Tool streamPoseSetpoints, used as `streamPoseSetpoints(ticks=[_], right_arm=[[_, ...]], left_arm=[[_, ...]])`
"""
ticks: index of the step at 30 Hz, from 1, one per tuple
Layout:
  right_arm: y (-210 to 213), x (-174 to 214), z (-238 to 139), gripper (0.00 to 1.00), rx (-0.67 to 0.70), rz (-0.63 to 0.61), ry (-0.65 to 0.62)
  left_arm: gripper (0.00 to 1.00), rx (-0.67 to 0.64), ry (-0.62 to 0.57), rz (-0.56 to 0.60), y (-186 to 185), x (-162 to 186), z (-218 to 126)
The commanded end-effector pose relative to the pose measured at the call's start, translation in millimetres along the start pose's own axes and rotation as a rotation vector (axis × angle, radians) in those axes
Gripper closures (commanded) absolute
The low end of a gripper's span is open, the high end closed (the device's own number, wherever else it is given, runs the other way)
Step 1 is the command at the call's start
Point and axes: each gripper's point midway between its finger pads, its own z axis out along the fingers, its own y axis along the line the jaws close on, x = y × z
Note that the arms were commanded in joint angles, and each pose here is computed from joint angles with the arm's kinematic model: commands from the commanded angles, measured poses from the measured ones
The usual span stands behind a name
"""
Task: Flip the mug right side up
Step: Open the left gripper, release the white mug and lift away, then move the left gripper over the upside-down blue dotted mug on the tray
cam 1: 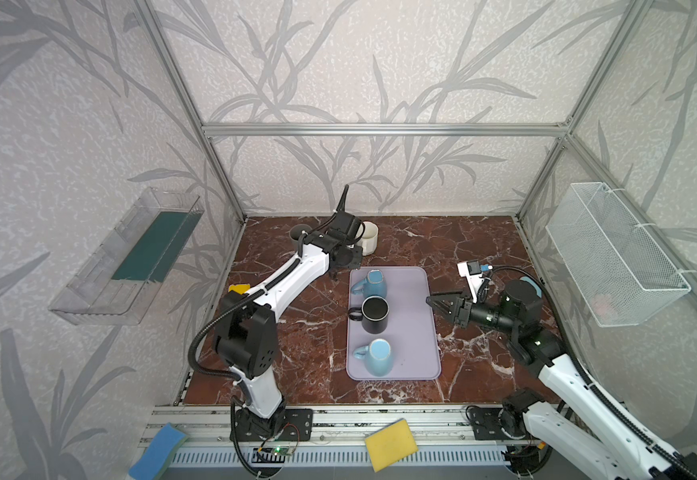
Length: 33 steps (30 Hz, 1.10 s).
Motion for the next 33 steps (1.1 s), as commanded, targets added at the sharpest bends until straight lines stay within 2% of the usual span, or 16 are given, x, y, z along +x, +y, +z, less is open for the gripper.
streamPoseSetpoints(ticks=[1, 13, 21, 33], right_arm=[[2.1, -2.1, -0.4, 0.59, -0.015, -0.012, -0.009], [2.5, -1.2, -4.1, 0.59, -0.004, -0.018, -0.012], [3.0, -1.1, -5.0, 0.59, -0.004, -0.017, -0.013], [3.0, -1.7, -6.8, 0.58, 0.003, -0.019, -0.011]], left_arm=[[0.74, 0.095, -0.063, 0.074, -15.4, -1.2, -7.3], [0.74, 0.155, 0.062, 0.137, -23.9, 35.8, 17.8], [0.80, 0.041, 0.100, 0.124, -6.4, 39.0, 39.4], [0.83, 0.069, 0.143, 0.132, -13.3, 44.0, 58.7]])
